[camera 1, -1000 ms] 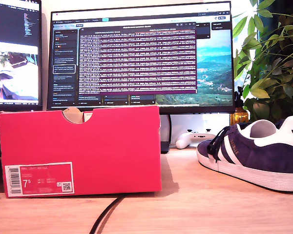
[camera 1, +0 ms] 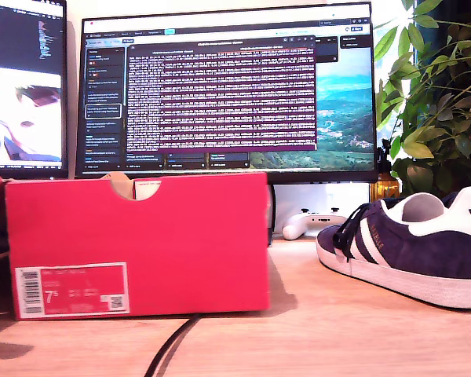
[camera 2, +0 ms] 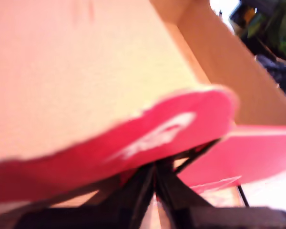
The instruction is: Pack the blue shoes by picking the first shoe and placing it inside the red shoebox, left side, then picking and rotating the second shoe and placing it in the shoebox
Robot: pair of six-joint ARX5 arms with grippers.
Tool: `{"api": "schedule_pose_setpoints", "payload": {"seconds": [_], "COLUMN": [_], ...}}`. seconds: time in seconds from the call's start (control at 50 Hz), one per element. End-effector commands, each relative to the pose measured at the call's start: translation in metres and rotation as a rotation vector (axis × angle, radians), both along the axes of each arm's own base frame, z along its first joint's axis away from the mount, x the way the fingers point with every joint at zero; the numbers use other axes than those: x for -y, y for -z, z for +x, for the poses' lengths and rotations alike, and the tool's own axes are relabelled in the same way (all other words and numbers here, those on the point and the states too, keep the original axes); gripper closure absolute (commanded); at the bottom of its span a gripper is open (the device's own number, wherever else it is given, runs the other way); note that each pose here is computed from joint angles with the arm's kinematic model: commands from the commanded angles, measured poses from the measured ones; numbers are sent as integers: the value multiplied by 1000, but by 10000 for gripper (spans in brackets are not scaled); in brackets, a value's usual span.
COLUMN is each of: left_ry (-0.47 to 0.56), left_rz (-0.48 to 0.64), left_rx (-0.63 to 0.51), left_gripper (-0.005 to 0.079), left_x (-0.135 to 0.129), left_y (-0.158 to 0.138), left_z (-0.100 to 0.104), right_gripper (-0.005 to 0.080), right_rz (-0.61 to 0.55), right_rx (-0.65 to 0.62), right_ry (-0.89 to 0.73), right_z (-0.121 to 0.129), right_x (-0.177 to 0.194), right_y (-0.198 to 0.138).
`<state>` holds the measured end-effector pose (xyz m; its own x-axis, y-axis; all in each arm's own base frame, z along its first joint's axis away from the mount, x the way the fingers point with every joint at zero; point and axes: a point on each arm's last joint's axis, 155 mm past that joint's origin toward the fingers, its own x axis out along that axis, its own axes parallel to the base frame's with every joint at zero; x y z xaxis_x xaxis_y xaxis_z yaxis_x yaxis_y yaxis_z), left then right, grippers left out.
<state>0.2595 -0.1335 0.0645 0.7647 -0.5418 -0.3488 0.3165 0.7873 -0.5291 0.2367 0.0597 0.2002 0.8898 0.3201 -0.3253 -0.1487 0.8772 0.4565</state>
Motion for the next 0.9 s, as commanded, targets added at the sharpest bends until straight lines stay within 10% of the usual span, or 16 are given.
{"api": "schedule_pose_setpoints", "payload": {"seconds": [0.0, 0.32, 0.88], "left_ry": [9, 10, -3], "left_rz": [-4, -8, 4], "left_rx": [-8, 20, 23], "left_gripper": [764, 764, 764], "left_x": [1, 2, -1], "left_y": [5, -1, 0], "left_z": [-5, -2, -1], "right_gripper": [729, 729, 752], "right_rz": [-8, -153, -445], "right_rx": [-108, -501, -774], "right_ry": [-52, -202, -290], "right_z": [2, 30, 60], "right_x": [-9, -30, -46], "right_y": [8, 18, 61]}}
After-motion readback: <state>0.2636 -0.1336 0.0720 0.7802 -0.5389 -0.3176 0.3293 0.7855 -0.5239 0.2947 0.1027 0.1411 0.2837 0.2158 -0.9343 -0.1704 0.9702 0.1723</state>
